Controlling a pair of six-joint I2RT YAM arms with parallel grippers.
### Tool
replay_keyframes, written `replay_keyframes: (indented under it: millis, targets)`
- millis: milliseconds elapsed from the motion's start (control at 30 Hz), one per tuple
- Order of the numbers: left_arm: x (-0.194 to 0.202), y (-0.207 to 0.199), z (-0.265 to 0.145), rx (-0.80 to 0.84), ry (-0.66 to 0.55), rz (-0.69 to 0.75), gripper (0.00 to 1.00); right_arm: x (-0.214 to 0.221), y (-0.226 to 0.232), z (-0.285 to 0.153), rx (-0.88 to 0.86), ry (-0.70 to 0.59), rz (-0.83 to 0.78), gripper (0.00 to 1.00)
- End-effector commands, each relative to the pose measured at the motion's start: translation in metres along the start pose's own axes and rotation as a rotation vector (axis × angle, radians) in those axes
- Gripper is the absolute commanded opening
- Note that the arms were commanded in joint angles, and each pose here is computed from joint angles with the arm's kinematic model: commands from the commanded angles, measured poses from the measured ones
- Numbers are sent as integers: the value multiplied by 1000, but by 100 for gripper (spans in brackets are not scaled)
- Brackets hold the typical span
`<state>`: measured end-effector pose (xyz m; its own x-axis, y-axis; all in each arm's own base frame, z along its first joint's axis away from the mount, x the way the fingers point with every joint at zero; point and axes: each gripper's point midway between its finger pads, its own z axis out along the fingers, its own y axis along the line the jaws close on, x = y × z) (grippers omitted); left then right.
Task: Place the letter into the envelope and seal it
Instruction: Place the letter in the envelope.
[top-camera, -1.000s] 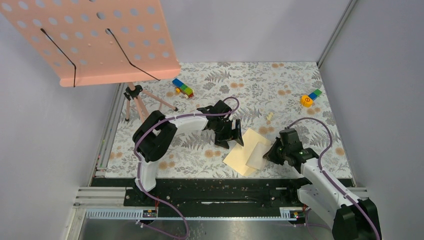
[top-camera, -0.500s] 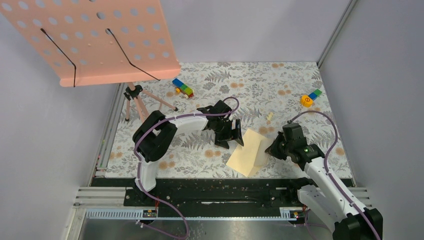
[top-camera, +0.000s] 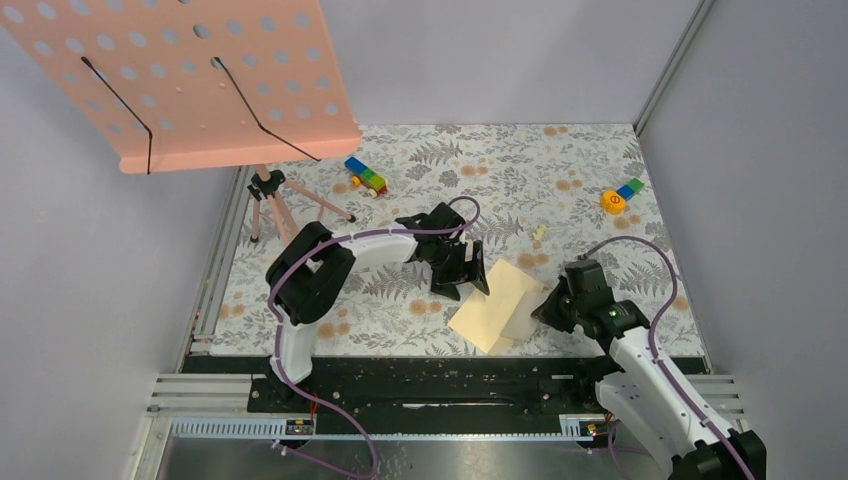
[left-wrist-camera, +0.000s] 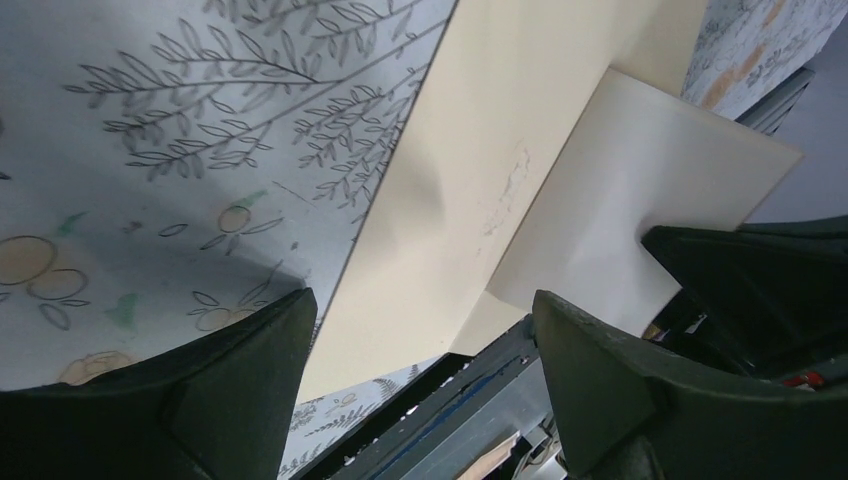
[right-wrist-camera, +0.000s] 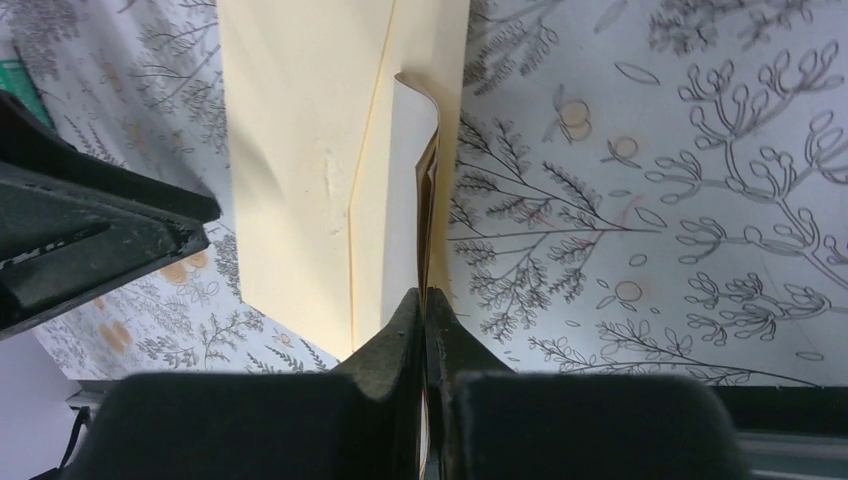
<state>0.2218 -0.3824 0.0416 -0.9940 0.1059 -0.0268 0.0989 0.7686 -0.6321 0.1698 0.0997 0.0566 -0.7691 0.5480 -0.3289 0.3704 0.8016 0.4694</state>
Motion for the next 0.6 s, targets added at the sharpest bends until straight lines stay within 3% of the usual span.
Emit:
replay_keyframes:
  millis: [0, 567]
  targets:
    - [22, 16, 14, -50, 55, -21, 82, 3, -4, -1, 4, -21, 70, 0]
    - [28, 14, 21, -27, 72, -26, 82, 11, -32, 11, 96, -41, 56, 0]
